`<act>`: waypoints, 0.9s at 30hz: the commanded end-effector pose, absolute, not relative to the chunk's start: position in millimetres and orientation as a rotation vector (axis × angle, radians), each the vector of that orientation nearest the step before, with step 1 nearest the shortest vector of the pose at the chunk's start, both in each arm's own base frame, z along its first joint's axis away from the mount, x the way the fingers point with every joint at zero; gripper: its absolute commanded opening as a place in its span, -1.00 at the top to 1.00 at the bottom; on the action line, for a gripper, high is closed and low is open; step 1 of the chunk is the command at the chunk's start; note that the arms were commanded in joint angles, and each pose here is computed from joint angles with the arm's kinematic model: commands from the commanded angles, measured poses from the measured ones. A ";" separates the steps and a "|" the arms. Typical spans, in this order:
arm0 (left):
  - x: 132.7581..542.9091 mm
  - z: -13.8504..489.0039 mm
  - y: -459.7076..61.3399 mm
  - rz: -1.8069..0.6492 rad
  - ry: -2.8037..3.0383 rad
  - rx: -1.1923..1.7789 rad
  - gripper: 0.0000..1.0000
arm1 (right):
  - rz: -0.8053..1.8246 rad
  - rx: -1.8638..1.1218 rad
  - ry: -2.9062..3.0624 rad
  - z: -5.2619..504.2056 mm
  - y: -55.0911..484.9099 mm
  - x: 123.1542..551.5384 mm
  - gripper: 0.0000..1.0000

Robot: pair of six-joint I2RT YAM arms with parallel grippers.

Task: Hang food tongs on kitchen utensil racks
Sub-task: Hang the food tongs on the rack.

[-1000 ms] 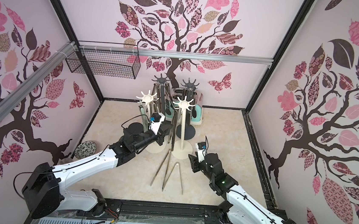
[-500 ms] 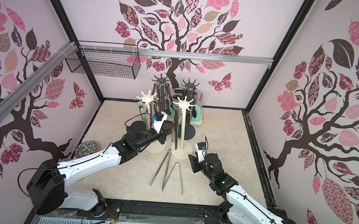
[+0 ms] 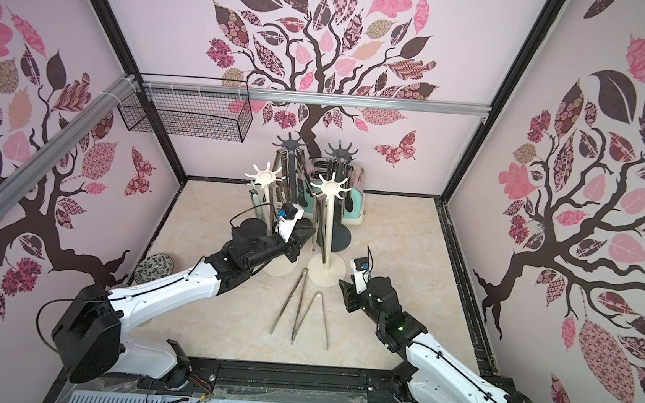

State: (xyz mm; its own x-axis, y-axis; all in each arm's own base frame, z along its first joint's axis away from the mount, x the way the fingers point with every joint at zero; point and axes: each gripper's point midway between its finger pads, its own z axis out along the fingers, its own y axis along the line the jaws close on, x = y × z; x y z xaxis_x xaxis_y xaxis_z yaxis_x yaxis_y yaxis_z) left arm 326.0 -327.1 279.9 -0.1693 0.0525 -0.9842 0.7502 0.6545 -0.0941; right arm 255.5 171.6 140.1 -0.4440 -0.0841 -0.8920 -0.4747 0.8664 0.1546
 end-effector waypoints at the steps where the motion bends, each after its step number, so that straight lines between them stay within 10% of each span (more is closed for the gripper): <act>1: 325.9 282.8 -329.3 -0.717 1.639 0.676 0.70 | 0.465 -0.414 1.991 141.9 171.9 256.3 0.08; 27: 269.1 243.5 -275.6 -0.783 1.741 0.563 0.59 | 0.574 -0.280 2.258 111.6 179.8 241.9 0.08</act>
